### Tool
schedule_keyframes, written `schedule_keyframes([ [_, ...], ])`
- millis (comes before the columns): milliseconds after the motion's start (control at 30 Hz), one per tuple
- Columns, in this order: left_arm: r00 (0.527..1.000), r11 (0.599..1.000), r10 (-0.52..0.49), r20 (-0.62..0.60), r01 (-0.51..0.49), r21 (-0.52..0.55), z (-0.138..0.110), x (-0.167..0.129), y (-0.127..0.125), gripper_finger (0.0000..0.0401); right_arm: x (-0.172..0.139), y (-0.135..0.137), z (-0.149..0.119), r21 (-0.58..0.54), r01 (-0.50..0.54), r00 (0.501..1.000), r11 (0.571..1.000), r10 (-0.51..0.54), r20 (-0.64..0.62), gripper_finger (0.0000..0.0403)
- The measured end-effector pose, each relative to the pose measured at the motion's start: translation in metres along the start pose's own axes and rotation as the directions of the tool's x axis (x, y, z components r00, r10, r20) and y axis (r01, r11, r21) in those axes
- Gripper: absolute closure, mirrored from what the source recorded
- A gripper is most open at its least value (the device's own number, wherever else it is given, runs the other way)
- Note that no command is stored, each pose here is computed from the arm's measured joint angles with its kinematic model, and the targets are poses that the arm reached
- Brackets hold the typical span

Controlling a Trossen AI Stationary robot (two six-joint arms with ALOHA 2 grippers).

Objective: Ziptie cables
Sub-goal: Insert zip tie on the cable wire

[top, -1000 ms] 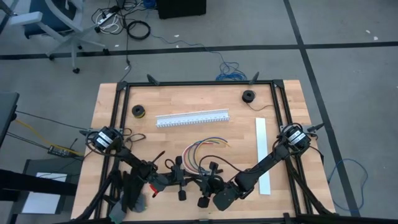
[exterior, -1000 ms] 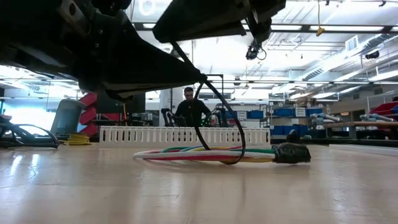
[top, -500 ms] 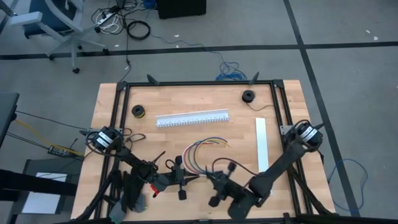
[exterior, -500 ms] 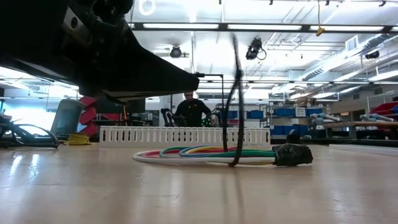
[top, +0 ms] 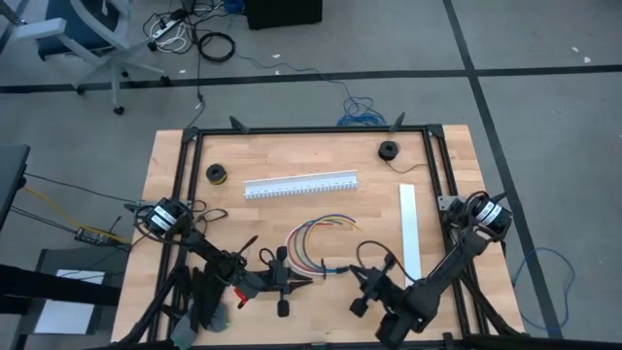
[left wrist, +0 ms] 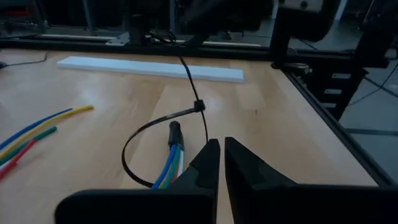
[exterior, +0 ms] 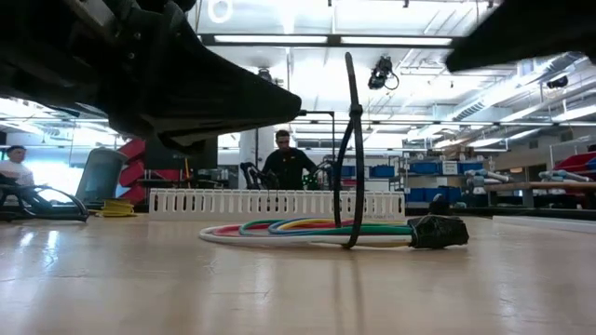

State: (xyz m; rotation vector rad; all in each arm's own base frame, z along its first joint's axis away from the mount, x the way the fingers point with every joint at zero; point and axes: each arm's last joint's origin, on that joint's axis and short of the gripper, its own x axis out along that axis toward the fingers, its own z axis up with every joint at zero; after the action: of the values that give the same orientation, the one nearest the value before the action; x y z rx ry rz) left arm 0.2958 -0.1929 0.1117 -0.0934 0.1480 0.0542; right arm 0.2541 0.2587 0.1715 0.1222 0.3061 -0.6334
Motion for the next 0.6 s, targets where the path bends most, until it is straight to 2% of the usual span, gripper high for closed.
schedule_keyframes([
  [133,1.000,0.998,-0.002,0.006,0.002,-0.055,0.001,0.000,0.000,0.0401,-0.004,-0.014,-0.027,0.120,-0.017,0.999,0.993,0.021,-0.036,0.0403],
  [267,1.000,0.995,0.003,0.015,-0.001,-0.100,0.002,0.001,0.001,0.0401,-0.012,-0.027,-0.051,0.209,-0.053,0.998,0.977,0.058,-0.018,0.0403],
  [467,1.000,0.995,0.023,0.016,-0.021,-0.096,0.004,0.003,0.001,0.0395,-0.016,-0.052,-0.074,0.236,-0.094,0.987,0.967,0.122,-0.108,0.0403],
  [600,0.999,0.999,0.034,-0.001,-0.034,-0.033,0.004,0.006,-0.001,0.0380,-0.016,-0.069,-0.071,0.215,-0.184,0.973,0.959,0.209,-0.102,0.0403],
])
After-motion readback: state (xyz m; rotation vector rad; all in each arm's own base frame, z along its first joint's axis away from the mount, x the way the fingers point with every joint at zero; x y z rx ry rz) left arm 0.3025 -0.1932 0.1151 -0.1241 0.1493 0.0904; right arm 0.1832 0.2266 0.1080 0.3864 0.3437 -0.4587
